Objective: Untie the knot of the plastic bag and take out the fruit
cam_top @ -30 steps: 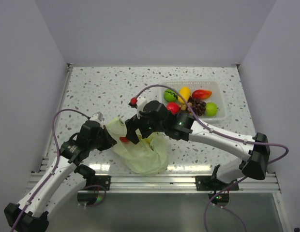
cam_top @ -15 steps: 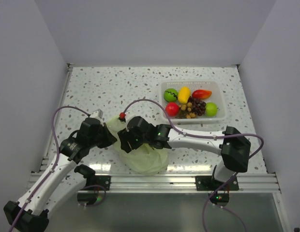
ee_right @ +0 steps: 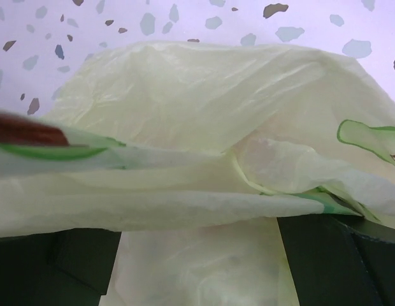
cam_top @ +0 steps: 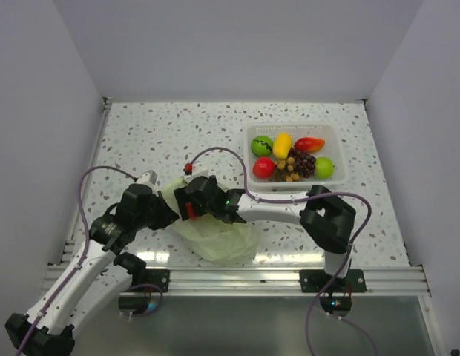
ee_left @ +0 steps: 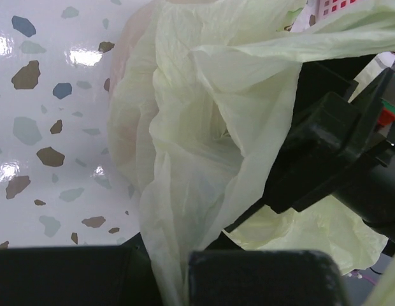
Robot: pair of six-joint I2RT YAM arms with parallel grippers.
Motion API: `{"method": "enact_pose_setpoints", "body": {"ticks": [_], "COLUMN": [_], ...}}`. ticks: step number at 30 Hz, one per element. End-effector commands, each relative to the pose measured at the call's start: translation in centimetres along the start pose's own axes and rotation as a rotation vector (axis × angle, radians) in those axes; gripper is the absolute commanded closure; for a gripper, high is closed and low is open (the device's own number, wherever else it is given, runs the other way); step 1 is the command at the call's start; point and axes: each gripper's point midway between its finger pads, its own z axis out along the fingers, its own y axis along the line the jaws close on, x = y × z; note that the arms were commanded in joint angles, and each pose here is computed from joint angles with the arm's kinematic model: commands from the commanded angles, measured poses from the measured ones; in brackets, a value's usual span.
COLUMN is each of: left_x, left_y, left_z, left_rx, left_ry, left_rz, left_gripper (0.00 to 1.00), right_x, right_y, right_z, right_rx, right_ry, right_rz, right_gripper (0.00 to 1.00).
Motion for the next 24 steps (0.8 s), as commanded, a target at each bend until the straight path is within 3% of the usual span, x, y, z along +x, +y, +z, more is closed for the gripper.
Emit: {"method": "enact_pose_setpoints", "body": {"ticks": [1, 7, 9, 10, 14, 15, 16, 18, 24], "left_x": [0.1, 0.4, 0.5, 0.5, 0.6, 0.5, 0.5, 0.3, -0.5], "left_y": [-0.1, 0.5, 0.7, 0.9, 1.3, 1.3, 1.4, 1.3, 1.4], "left_z": [0.2, 0.6, 0.7, 0.8, 1.0, 0.9, 0.9, 0.8, 0.6], "left_rx": [0.021, 0.001, -0.004, -0.012, -0.027, -0.028, -0.033, -0.036, -0.059], "left_ry": [0.002, 0.005, 0.002, -0.003, -0.009, -0.013, -0.014, -0.021, -0.042], "left_rz": [0.016, 0.017, 0.017, 0.012, 0.002, 0.002, 0.0, 0.0, 0.005], "left_gripper": [1.0, 1.0, 1.0, 1.0, 1.0, 1.0, 1.0, 1.0, 1.0], "right_x": [-3.6, -2.6, -2.1, -2.1, -1.8, -1.0, -1.7, -0.9, -1.9], "right_y": [0.9, 0.9, 1.0, 1.0, 0.6, 0.3, 0.4, 0.2, 0.9], "right_z": [1.0, 3.5, 3.8, 3.7, 2.4, 1.9, 0.8, -0.4, -5.9], "right_rx": [0.006, 0.023, 0.006, 0.002, -0.019, -0.025, -0.038, -0.066, -0.182], "right_ry": [-0.148, -0.134, -0.128, -0.129, -0.133, -0.118, -0.132, -0.106, -0.105], "right_rz": [0.062, 0.033, 0.026, 0.025, 0.014, 0.003, -0.005, -0.027, -0.094], "right_gripper": [0.01, 0.02, 0.07, 0.12, 0.44, 0.58, 0.63, 0.71, 0.77]}}
